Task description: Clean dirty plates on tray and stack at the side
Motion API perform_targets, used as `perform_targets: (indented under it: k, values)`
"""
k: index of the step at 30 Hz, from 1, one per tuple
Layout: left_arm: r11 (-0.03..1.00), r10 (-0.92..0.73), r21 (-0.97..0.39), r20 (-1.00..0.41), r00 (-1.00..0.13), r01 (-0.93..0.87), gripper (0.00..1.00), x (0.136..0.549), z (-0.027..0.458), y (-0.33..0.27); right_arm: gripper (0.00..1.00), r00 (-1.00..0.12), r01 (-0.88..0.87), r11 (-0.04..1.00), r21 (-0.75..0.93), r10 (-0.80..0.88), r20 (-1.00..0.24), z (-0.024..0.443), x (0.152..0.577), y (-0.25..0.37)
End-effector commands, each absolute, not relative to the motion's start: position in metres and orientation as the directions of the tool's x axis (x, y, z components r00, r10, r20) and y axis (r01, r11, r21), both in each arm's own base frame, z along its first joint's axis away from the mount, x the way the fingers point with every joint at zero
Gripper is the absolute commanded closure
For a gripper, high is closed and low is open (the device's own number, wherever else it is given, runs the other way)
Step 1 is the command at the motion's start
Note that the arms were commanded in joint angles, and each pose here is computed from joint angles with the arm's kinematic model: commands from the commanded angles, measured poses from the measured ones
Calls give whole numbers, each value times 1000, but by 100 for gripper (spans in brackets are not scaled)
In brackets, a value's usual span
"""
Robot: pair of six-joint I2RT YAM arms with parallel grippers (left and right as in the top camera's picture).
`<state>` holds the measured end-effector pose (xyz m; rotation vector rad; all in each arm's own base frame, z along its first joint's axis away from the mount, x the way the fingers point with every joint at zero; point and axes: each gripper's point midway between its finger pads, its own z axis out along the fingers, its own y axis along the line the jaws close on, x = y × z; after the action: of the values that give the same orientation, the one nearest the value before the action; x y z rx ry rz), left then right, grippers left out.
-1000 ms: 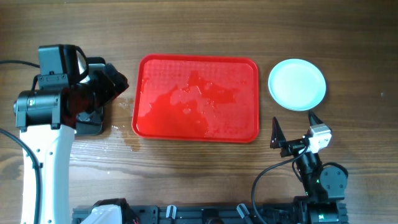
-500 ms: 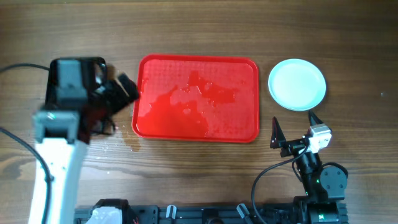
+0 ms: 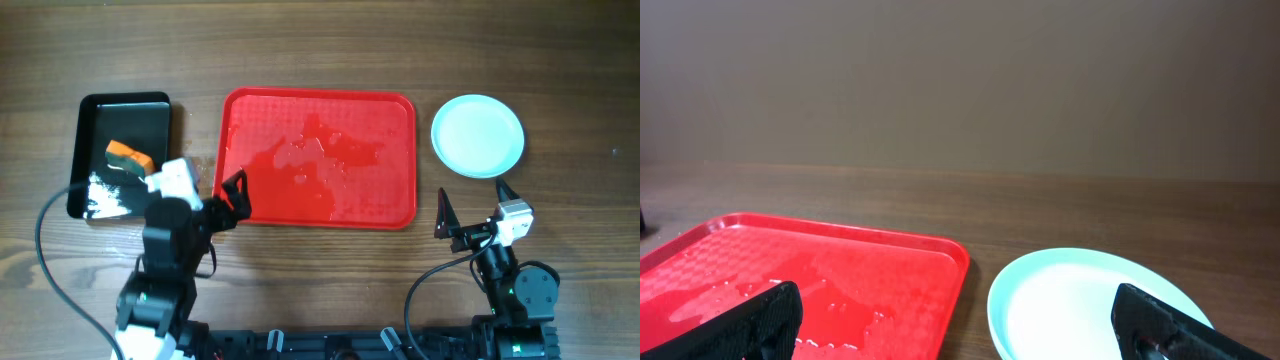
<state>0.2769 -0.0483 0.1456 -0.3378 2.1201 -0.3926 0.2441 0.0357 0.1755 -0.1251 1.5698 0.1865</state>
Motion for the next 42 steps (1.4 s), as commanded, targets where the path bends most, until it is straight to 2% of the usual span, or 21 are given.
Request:
perform_targets:
  k: [1, 12, 21, 30, 42]
  values:
    - [915, -387, -398, -808, -444, -73, 0, 265, 134, -37, 0, 9, -174, 984, 26, 28, -1000, 178, 244, 31]
    - [923, -365, -384, -887, -284, 13, 0, 250, 143, -33, 0, 9, -174, 984, 26, 28, -1000, 178, 244, 31]
    - [922, -365, -384, -903, -227, 43, 0, 245, 135, -33, 0, 9, -175, 984, 26, 28, -1000, 178, 244, 31]
    - [962, -242, -250, -967, -82, 108, 0, 244, 162, -32, 0, 9, -175, 984, 26, 28, -1000, 178, 244, 31]
    - [976, -218, -219, -973, -72, 9, 0, 246, 158, -9, 0, 9, -174, 984, 26, 28, -1000, 178, 244, 31]
